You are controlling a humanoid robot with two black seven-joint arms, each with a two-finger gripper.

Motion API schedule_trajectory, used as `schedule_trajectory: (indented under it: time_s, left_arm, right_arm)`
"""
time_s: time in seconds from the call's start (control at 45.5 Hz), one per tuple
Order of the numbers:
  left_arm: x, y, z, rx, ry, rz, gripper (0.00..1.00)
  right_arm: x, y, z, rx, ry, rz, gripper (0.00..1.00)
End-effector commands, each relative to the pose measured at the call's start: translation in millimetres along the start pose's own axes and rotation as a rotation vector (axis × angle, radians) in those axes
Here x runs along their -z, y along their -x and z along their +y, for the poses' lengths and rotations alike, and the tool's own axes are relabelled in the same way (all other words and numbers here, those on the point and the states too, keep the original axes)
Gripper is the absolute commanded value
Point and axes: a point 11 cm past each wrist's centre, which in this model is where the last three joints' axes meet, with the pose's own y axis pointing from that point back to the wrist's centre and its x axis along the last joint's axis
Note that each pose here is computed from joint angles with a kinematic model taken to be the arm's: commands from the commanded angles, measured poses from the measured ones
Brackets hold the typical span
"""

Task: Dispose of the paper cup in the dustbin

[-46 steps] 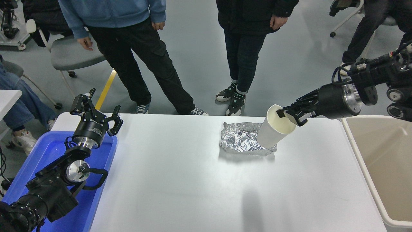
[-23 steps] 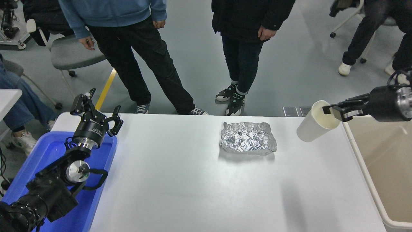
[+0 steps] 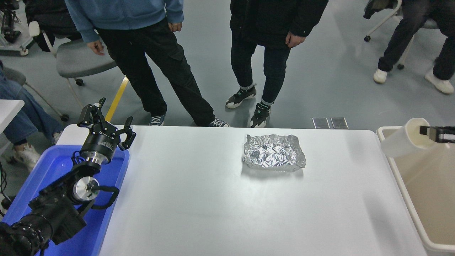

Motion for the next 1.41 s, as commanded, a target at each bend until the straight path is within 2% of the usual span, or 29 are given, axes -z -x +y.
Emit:
schedule_trajectory:
  time_s: [0.0,0.374,0.703,1.165,1.385]
  left_arm:
    - [0,0,0,0.0,0.0,0.0,1.0]
    - [0,1,0,0.001,0.0,0.001,1.0]
    - [1,0,0,-0.001,-0.001,0.0,1.0]
    - [1,0,0,0.0,-0.001,0.001,1.0]
    - [0,0,0,0.0,0.001,0.001,1.0]
  right_arm:
    - [-61,22,8,-0.091,0.183,-0.197,0.0]
    - [-114,69,2,-0.175,0.387,-0.394,0.0]
    - [-137,109,-1,-0.271,0.517,-0.55,0.0]
    - [-127,146,-31,-0.465,0.626,-0.903,0.0]
    - [-113,173,-45,-0.499,0.638,-1.059,0.0]
